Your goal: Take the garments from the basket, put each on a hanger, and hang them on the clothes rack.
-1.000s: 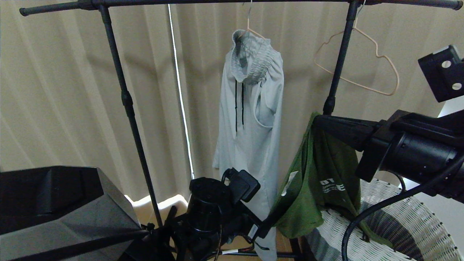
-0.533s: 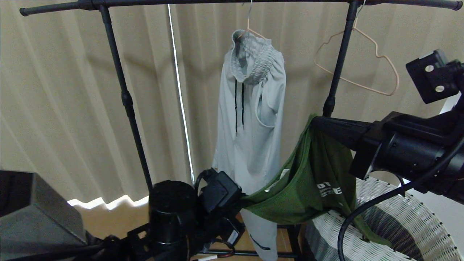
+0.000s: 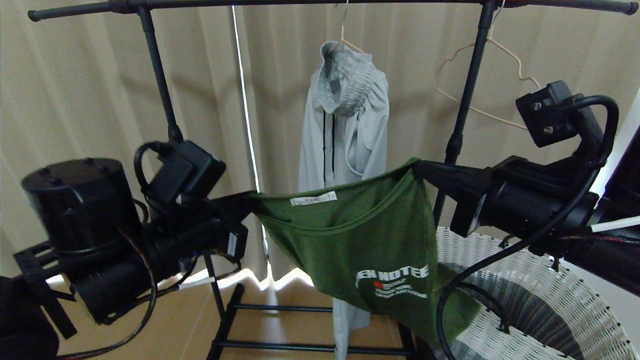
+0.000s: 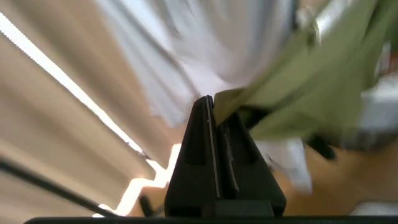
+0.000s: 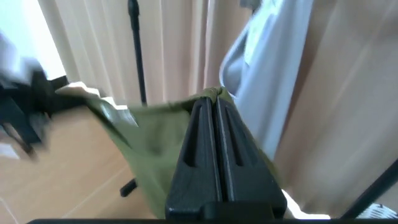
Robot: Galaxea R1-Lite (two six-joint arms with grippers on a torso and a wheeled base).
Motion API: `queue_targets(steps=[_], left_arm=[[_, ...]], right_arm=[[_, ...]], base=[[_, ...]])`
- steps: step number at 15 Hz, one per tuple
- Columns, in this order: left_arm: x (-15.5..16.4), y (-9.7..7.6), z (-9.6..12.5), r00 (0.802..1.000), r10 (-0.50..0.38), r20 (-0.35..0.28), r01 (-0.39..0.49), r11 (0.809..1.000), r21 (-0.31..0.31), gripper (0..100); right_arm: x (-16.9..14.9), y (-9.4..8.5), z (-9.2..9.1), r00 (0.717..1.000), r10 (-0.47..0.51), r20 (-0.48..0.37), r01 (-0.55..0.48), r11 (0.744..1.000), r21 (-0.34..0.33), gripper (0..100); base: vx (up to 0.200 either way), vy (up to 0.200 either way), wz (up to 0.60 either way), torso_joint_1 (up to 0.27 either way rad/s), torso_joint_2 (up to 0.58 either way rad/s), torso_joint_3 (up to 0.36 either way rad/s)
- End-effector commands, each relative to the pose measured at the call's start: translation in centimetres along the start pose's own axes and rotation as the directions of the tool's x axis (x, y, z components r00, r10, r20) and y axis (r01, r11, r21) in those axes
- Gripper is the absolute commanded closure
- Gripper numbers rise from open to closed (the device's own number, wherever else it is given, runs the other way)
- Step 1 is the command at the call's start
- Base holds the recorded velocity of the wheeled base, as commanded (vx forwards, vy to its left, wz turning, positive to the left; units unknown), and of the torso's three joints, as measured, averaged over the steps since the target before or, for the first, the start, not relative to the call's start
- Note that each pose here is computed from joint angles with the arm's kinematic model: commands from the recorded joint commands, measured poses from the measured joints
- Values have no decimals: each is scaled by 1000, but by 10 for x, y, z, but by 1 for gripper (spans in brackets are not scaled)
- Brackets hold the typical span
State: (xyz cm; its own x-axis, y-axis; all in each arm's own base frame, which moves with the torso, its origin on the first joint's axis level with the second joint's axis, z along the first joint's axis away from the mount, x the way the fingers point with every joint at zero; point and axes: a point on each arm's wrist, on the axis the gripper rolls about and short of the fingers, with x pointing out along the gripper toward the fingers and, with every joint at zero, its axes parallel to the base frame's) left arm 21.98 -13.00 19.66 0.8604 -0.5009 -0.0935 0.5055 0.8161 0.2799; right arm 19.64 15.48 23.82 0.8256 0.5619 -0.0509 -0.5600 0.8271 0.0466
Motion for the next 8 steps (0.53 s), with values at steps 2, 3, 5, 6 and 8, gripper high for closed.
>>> queue_targets(steps=[2,3,5,6,8], left_arm=[[-16,16,46,995,38,94,-32,997,-71,100],[-20,16,49,998,21,56,-15,995,-98,100],[-26,14,49,1000,-9,-20,7,993,-117,100],[-31,13,45,997,-25,-73,16,993,-117,100],[-38,11,41,989,-48,-137,32,993,-116,100]], right_arm=[[1,-11,-1,999,-44,-2,44,999,2,100],[1,-13,0,999,-51,1,51,999,3,100],[1,-14,0,998,-58,0,58,998,4,100],[0,-14,0,998,-58,3,58,998,4,100],[0,-14,0,998,-57,6,57,998,5,100]], base=[[0,0,0,0,0,0],[0,0,0,0,0,0],[0,0,0,0,0,0],[0,0,0,0,0,0],[0,0,0,0,0,0]])
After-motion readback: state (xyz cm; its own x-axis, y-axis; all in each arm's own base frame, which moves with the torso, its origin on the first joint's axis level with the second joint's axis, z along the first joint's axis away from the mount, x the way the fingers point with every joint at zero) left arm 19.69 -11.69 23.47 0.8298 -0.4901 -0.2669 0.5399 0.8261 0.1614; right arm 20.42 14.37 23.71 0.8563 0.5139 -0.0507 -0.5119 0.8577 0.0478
